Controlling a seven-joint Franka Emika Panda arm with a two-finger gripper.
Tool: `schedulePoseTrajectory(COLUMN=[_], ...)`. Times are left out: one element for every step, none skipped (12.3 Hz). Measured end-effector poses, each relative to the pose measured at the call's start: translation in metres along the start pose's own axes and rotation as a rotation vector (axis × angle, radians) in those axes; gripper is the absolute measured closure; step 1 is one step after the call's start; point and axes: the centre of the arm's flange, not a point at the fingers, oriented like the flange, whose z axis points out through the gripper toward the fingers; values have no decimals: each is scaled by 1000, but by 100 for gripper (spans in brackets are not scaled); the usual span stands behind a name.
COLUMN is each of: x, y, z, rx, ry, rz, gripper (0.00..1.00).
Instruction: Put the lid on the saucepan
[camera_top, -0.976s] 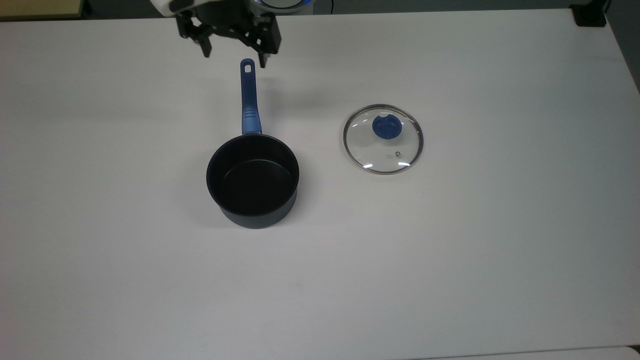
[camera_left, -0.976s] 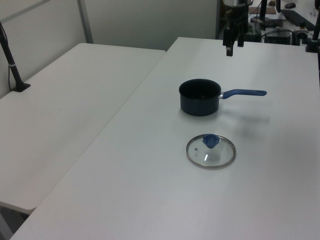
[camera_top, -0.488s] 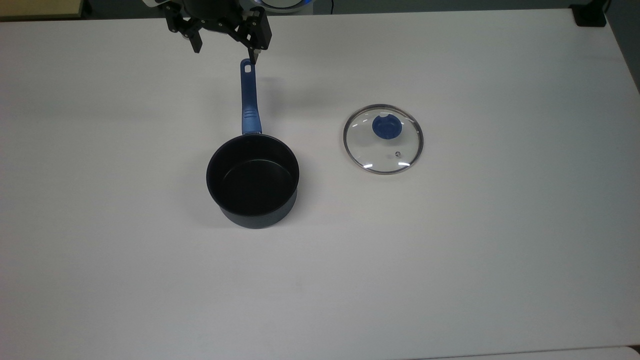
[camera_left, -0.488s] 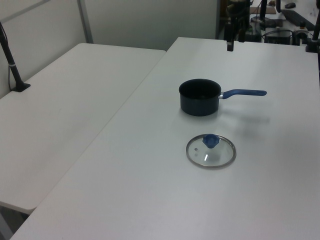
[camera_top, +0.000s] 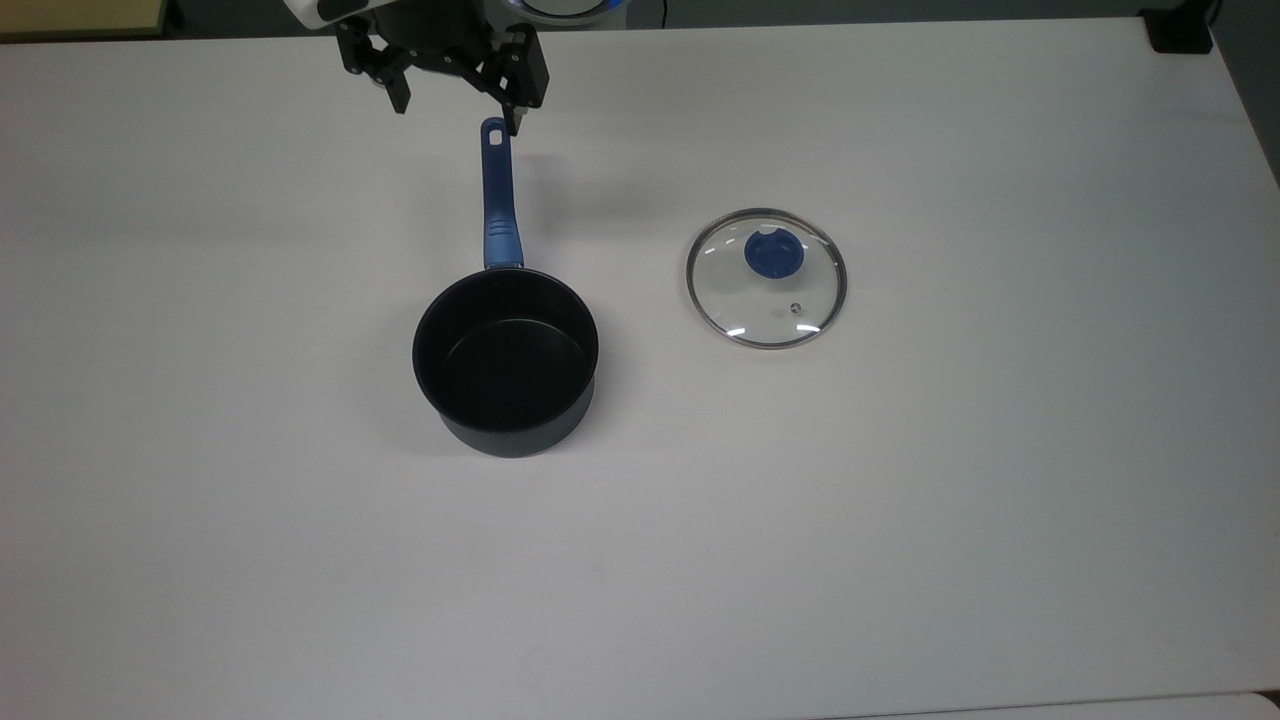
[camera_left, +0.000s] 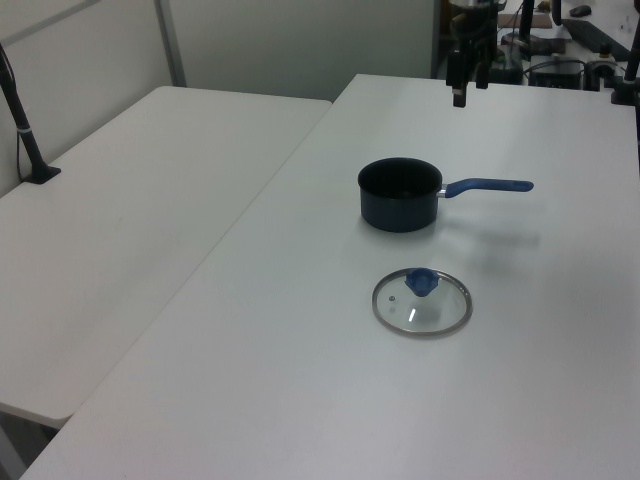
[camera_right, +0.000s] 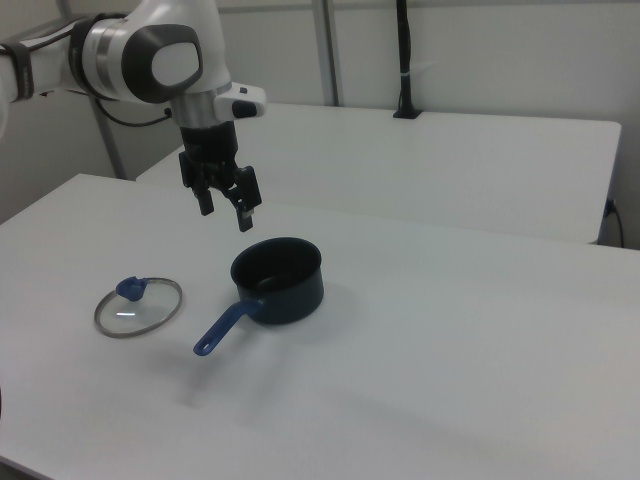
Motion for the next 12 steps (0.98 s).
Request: schedulePoseTrajectory(x=[1,3,4,4,2,-1,-5,-9,-13,-16,-18,-21], y=[-2,-6,-12,-24,-39,-57,-74,-93,-112,-133,-150,-165], z=[3,6,10,12,13,14,16,18,24,33,45,58], rx=[-2,-4,-6,-8,-10,-12,-14,-17,-21,-26,-33,-40], ry=[-4,-9,-15,-18,-20,-21,-23,-26,-35,-42,-54,-68], rz=[-3,-9,-19,-38,-63,-93,-121,-153,-185,-218,-245,-268], gripper=[0,0,0,0,0,0,0,0,0,0,0,0])
